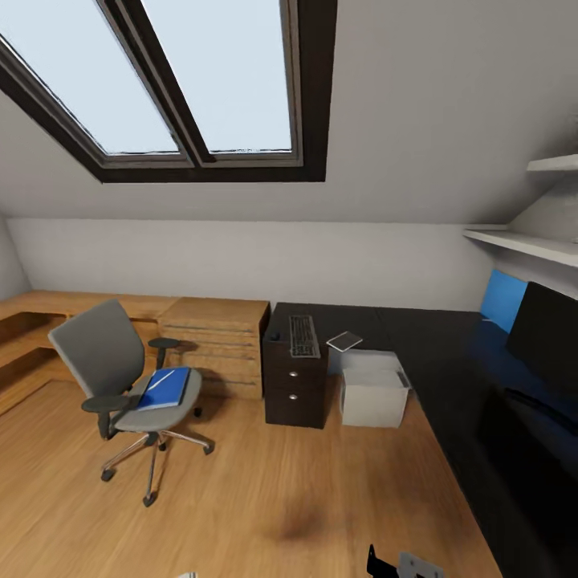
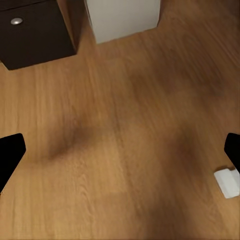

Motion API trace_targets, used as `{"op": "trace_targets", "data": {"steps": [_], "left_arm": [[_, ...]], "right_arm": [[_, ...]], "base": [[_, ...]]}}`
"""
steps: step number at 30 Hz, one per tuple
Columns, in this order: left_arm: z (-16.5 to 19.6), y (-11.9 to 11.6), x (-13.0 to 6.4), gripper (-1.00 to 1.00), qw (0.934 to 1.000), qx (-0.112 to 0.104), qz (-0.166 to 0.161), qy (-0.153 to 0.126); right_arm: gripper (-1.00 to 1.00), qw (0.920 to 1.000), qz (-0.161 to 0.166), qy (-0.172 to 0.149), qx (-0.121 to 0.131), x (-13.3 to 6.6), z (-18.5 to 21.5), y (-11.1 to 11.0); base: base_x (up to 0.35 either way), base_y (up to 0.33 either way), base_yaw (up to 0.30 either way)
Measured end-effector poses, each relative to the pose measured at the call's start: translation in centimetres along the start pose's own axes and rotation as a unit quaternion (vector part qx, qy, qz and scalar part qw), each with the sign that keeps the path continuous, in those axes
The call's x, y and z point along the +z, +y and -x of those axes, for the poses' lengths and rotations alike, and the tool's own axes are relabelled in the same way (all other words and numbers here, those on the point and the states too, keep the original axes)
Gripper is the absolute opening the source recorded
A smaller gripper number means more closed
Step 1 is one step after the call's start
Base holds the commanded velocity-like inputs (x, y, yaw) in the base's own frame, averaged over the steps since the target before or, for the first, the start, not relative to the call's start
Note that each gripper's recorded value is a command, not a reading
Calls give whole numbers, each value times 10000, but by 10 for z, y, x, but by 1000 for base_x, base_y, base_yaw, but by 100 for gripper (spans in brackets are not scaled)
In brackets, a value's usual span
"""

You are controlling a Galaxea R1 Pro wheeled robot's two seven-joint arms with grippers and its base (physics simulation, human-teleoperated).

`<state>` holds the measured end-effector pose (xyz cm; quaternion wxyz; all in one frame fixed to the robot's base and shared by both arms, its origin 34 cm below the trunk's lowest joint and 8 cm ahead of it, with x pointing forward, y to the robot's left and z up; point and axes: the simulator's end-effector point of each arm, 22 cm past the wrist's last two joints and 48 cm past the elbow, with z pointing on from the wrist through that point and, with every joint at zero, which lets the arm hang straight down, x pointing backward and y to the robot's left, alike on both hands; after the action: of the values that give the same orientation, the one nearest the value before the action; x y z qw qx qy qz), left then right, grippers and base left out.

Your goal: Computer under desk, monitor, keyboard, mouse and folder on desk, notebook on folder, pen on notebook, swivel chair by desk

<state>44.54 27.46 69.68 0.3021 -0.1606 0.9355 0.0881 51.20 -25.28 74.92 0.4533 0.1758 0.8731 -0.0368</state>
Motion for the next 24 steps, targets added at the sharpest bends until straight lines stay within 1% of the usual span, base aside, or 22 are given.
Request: {"op": "trace_targets", "data": {"steps": [5,9,24], "left_arm": [[1,0,0,100,10000,-2,-2,-7],[1,0,0,100,10000,-2,-2,-9],[0,-1,0,100,10000,34,-20,-6]], "right_arm": [[100,10000,2,-7,2,0,1,0],[100,10000,9,2,4,0,0,1],[100,10000,11,11,10,-1,-1,2]], "base": [[304,207,-197],[309,153,-61],[320,14,-3]]}}
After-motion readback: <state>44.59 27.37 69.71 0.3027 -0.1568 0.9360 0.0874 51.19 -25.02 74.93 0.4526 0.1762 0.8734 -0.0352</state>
